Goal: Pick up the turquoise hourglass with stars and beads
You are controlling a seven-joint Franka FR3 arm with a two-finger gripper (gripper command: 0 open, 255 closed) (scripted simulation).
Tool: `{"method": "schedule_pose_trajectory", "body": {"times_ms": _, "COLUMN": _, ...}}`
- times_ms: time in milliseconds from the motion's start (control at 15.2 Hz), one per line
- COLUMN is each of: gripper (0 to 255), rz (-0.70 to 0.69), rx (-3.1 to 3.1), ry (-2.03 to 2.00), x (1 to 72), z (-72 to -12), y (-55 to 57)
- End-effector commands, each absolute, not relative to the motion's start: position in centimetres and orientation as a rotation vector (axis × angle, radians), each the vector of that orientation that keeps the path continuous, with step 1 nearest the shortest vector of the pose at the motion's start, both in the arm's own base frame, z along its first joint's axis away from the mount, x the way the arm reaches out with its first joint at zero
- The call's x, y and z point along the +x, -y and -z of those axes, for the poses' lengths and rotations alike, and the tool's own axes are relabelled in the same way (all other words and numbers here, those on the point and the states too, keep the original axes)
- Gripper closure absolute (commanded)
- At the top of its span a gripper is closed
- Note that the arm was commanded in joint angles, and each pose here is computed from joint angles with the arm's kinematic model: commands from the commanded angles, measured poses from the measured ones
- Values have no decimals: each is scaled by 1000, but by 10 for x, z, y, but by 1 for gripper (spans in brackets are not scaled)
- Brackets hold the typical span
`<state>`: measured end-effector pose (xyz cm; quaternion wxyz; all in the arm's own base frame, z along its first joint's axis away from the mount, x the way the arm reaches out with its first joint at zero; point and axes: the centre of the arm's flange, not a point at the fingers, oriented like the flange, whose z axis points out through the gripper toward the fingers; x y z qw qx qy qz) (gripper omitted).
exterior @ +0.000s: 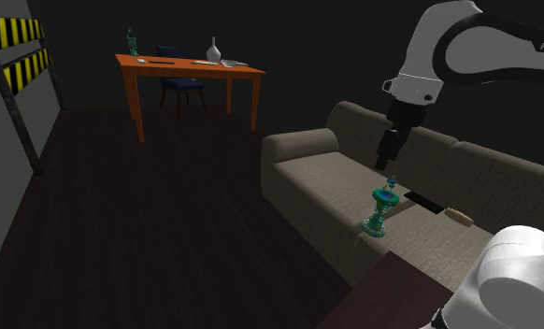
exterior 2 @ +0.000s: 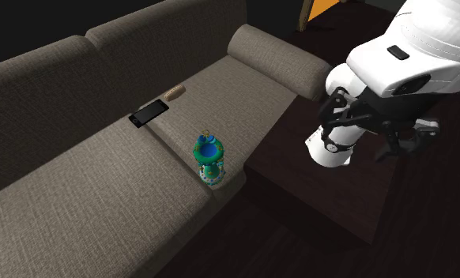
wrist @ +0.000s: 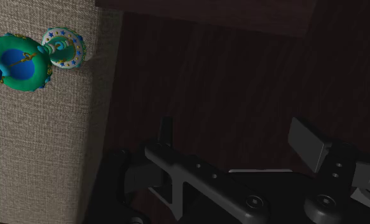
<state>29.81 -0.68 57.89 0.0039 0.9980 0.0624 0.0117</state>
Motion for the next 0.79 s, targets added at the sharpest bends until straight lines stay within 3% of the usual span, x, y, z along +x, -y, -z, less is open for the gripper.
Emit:
{"method": "schedule_pose_trajectory", "body": {"times_ms": 0, "gripper": 0, "rz": -37, "rx": 3127, "ry": -196, "x": 298, "z": -579, "y": 7}}
{"method": "schedule_pose_trajectory", "body": {"times_ms": 726, "gripper": 0, "rz": -34, "rx": 3121, "ry": 101, "x": 345, "z": -519, "y": 128}}
